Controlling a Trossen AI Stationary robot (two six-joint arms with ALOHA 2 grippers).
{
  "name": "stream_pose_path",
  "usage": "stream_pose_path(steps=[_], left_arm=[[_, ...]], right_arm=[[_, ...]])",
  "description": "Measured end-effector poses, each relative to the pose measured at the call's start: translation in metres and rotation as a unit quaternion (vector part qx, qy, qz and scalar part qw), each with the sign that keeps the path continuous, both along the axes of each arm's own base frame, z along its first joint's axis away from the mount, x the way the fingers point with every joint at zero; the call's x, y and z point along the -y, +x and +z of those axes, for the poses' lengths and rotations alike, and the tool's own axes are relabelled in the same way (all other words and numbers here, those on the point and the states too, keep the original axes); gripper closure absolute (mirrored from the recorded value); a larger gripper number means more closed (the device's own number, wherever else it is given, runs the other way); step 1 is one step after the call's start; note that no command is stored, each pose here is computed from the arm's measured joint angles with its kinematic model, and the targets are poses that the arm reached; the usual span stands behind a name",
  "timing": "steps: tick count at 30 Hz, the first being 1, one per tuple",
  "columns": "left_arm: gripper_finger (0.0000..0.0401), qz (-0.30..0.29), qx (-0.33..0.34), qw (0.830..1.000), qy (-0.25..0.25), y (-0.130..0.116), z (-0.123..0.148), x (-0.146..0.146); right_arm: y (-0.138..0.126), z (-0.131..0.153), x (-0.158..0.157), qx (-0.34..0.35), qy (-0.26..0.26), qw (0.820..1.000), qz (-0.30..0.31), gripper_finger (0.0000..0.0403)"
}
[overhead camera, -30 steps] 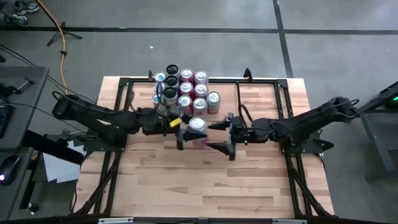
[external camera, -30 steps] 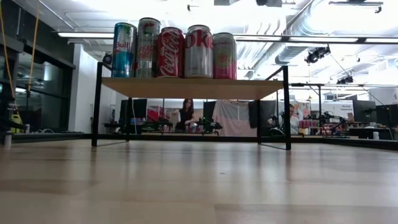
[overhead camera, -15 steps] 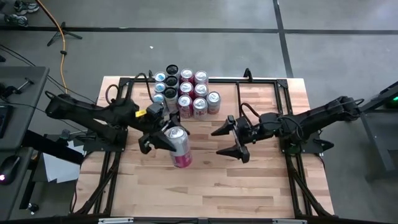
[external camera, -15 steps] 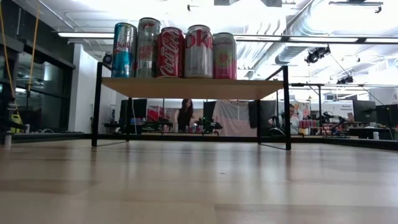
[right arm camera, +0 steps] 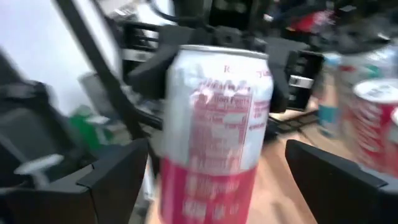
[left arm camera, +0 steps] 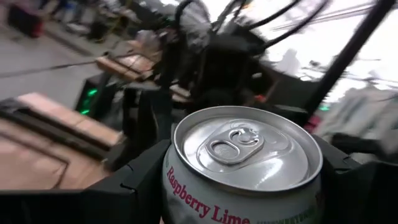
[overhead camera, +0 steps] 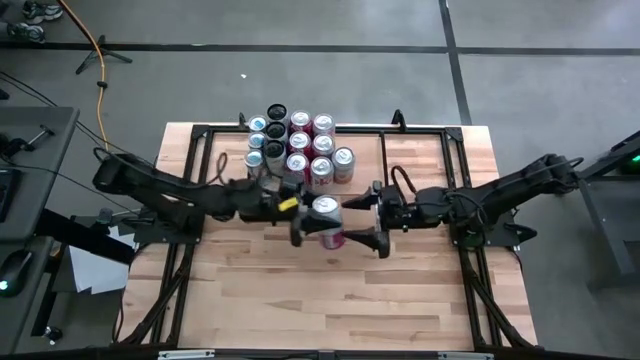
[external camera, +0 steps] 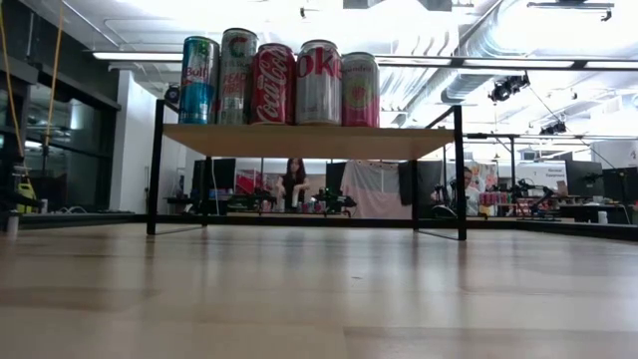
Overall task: Place canned beverage on shelf
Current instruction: Put the pink-white soda can aligned with the other pink-white soda can on the shelf
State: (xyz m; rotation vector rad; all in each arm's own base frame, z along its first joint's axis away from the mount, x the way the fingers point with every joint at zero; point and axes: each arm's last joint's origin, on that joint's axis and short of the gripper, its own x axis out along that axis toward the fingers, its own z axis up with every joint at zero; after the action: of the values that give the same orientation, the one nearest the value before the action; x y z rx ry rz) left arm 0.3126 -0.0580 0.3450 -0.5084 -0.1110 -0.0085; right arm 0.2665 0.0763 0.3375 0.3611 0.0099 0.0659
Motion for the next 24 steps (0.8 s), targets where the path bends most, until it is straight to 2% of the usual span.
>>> stream_pose_path(steps=[3,9,13,15,18,21,24], left_arm=[[0.0181,0.031,-0.018,0.999,0.01,0.014,-0.009,0.001],[0.0181,0.058,-0.014,0.997,0.046,0.041,-0.003,-0.001],[0.018,0.055,-0.052,0.995,0.063,0.055,-0.007,-0.002],[0.0179,0.052,-0.077,0.993,0.069,0.057,-0.01,-0.003],[0.0178,0.053,-0.08,0.993,0.07,0.056,-0.008,-0.004],[0.0177,0.053,-0.076,0.993,0.069,0.054,-0.004,-0.004],[0.0172,0.052,-0.08,0.993,0.07,0.054,-0.005,-0.004]], right_arm=[[0.002,-0.008,0.001,-0.032,-0.011,0.999,-0.027,0.0037],[0.011,-0.027,-0.001,-0.085,-0.029,0.995,-0.048,0.0038],[0.014,-0.028,-0.001,-0.08,-0.03,0.995,-0.05,0.0038],[0.013,-0.028,-0.001,-0.08,-0.031,0.995,-0.051,0.0038],[0.012,-0.026,-0.001,-0.077,-0.039,0.995,-0.048,0.0041],[0.011,-0.027,-0.001,-0.085,-0.045,0.994,-0.048,0.006],[0.009,-0.027,0.0,-0.091,-0.047,0.993,-0.05,0.0108]])
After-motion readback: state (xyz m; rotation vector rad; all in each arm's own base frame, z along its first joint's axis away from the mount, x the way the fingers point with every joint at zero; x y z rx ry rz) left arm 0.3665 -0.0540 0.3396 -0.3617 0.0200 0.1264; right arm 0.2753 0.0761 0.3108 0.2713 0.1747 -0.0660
